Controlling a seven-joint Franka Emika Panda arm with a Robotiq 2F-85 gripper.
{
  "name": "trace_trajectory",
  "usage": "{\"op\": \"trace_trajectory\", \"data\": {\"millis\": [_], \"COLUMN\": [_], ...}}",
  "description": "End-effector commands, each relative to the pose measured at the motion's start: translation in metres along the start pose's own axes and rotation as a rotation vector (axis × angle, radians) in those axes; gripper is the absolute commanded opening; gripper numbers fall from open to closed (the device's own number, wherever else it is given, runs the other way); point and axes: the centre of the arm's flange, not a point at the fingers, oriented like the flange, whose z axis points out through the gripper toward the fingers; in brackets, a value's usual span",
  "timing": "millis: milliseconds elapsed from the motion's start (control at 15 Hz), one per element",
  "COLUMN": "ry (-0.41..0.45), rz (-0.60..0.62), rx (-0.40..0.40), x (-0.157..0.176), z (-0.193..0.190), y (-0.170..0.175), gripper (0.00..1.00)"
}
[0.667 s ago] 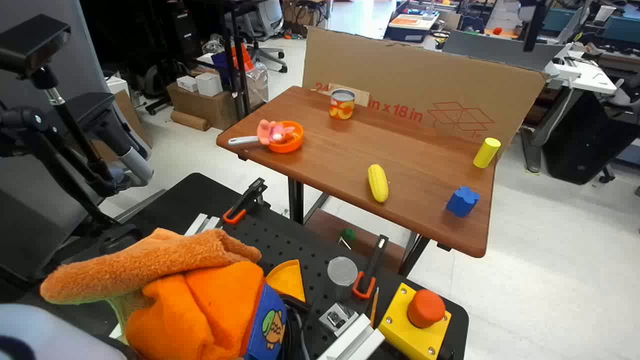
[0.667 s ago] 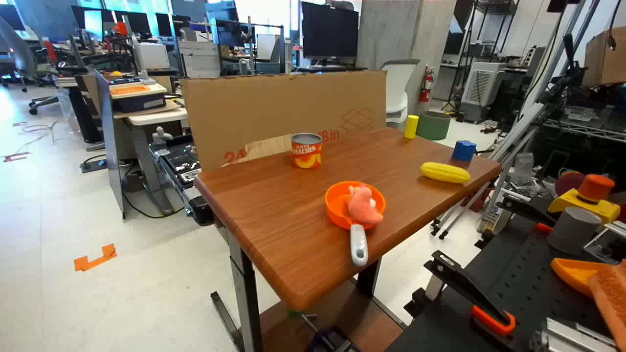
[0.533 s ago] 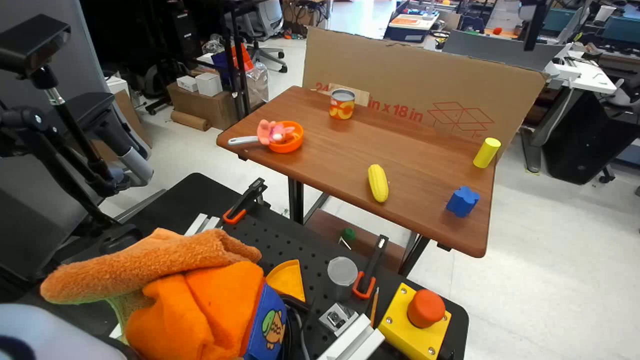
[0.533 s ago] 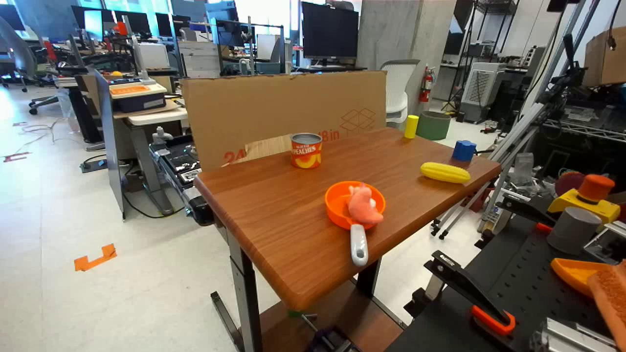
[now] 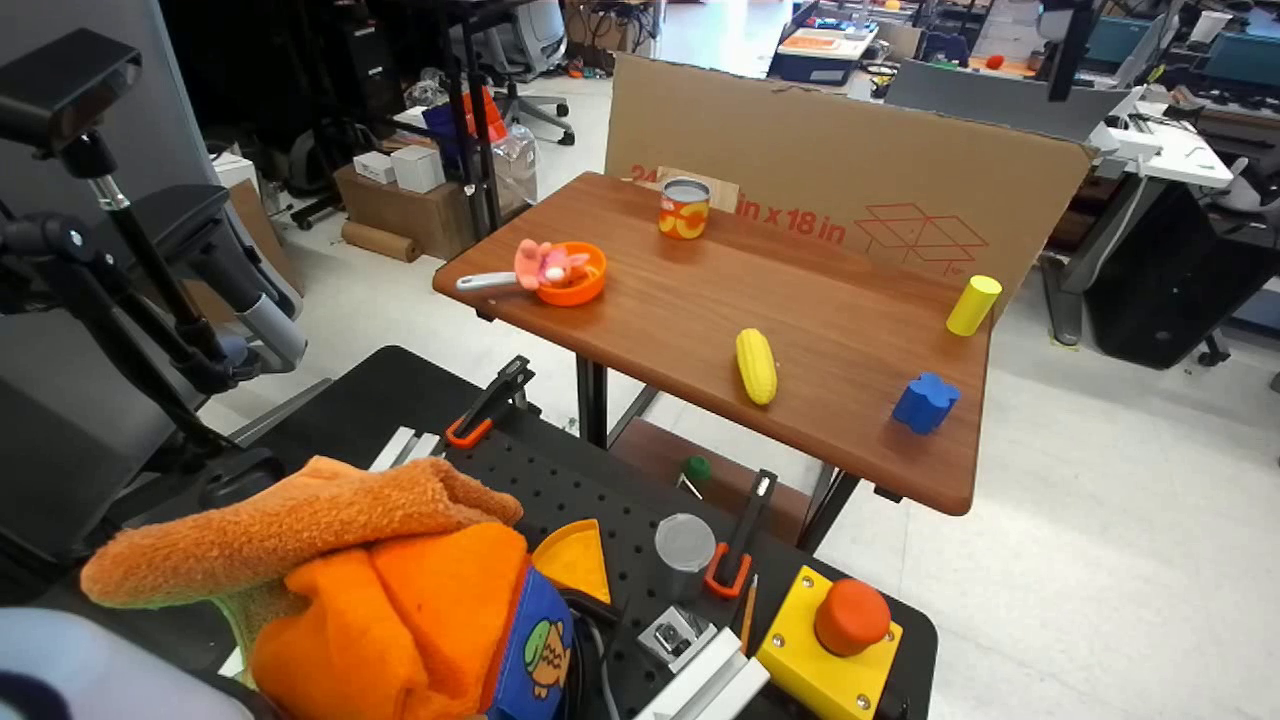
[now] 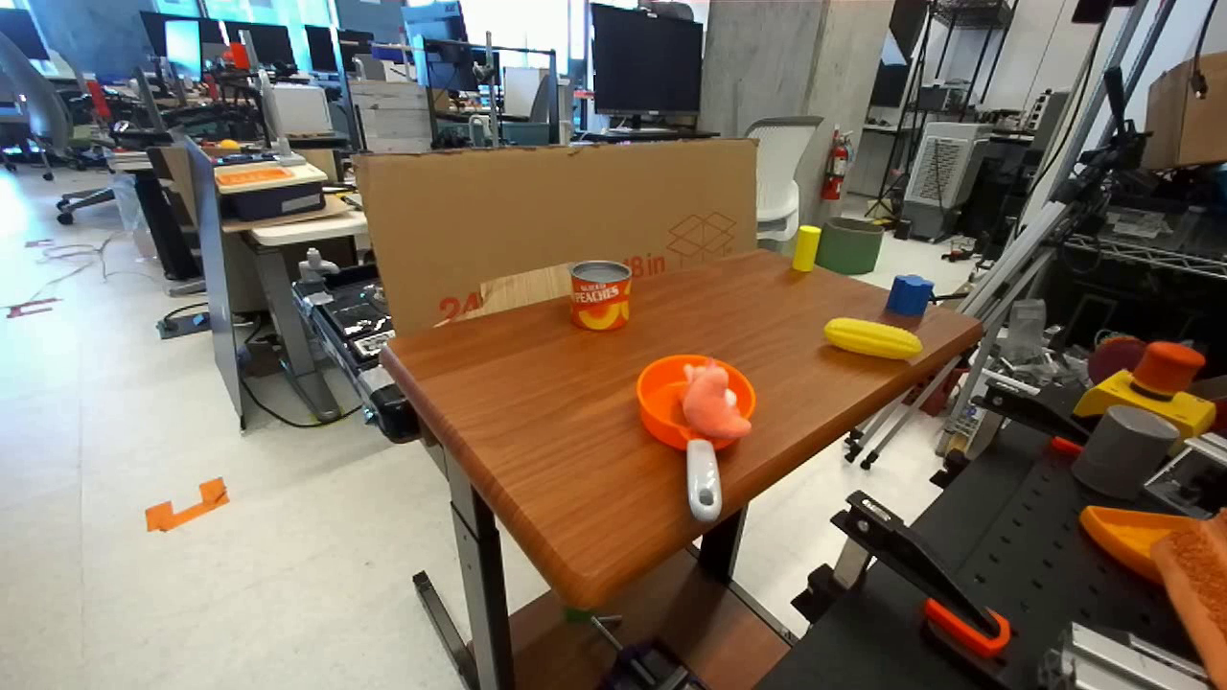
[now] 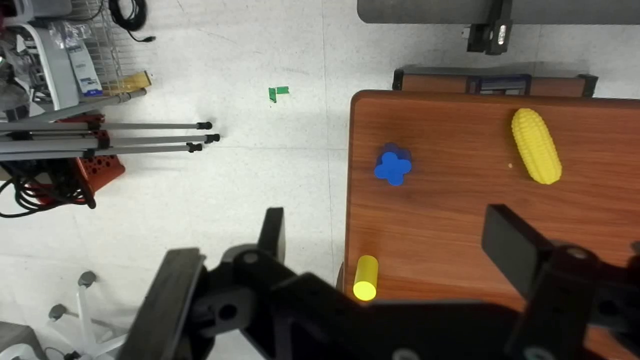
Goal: Take the rabbit toy out of the orange pan and place it on the table
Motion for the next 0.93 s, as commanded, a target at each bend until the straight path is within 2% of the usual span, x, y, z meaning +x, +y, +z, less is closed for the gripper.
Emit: {"op": "trace_trajectory", "data": {"millis": [0,133,267,400,533,667,867], "ry": [0.0,0.0,-0.003,0.037,0.042,0.009,-0.078], "rz": [0.0,0.0,0.001,-0.041,-0.095,-0.151,-0.244], "rx": [0.0,0.0,0.016,0.056,0.149,0.235,0.322], "x": [0.0,0.0,0.02,0.037,0.052,0.059,0.061], "z": [0.0,0.0,0.009,0.026,0.046,0.072,0.117], "y": [0.0,0.0,-0.008,-0.04,-0.086,-0.14,-0.22], "gripper": [1.0,1.0,1.0,1.0,1.0,1.0,1.0]}}
